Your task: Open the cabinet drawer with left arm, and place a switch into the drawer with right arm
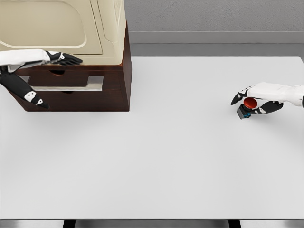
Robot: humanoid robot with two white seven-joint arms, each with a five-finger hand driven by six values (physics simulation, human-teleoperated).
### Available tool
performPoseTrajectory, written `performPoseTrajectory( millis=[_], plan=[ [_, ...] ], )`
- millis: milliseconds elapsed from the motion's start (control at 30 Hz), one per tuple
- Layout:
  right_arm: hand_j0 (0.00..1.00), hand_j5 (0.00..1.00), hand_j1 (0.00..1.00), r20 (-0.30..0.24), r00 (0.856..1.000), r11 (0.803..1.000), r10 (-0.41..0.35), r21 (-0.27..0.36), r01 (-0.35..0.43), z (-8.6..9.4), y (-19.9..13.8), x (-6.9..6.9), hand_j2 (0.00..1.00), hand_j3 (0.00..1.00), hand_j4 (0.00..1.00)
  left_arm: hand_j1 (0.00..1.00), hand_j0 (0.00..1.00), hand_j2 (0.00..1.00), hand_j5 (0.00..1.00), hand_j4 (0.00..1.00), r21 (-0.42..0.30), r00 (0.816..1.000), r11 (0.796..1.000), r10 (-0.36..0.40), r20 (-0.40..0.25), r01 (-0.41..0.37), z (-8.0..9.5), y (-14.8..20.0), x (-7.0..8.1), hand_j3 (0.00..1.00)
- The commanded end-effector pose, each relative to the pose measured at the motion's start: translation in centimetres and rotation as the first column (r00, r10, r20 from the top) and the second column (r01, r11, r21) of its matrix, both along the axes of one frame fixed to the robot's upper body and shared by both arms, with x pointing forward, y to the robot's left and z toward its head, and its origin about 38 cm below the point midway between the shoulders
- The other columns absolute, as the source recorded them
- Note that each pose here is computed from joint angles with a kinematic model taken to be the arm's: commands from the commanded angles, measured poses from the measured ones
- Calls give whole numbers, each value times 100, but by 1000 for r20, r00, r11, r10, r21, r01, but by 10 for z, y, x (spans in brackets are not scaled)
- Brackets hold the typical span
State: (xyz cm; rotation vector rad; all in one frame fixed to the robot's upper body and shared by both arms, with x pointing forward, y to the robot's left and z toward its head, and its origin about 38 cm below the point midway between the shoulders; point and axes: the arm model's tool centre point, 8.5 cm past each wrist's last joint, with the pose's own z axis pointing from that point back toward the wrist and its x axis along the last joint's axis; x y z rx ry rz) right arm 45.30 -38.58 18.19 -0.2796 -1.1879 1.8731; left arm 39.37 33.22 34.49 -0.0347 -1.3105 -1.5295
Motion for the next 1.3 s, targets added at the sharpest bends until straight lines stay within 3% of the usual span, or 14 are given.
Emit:
performPoseTrajectory(
  millis=[0,200,500,800,900,1267],
  plan=[
    [66,66,66,0,1000,1000,-4,5,4,1,0,0,66,66,66,100,100,100,100,100,-2,1000,1000,21,-14,-21,0,2,1,100],
    [61,61,61,-3,1000,1000,-5,5,5,-1,-1,0,61,61,61,100,100,100,100,100,20,994,996,87,-68,-86,-7,5,5,100],
    [53,53,53,6,1000,1000,-4,8,4,3,0,1,53,53,53,100,100,100,100,100,17,994,997,81,-73,-80,-9,2,5,100],
    [52,52,52,30,1000,1000,-1,12,1,14,2,6,52,52,52,100,100,100,100,100,-5,992,996,92,-86,-93,-17,6,3,100],
    [51,51,51,42,999,1000,15,18,-15,18,8,8,51,51,51,100,100,100,100,100,-13,993,995,95,-75,-96,-12,7,3,100],
    [48,48,48,84,993,996,80,26,-82,32,31,8,48,48,48,100,100,100,100,100,-5,990,995,100,-98,-101,-23,8,2,100]
  ],
)
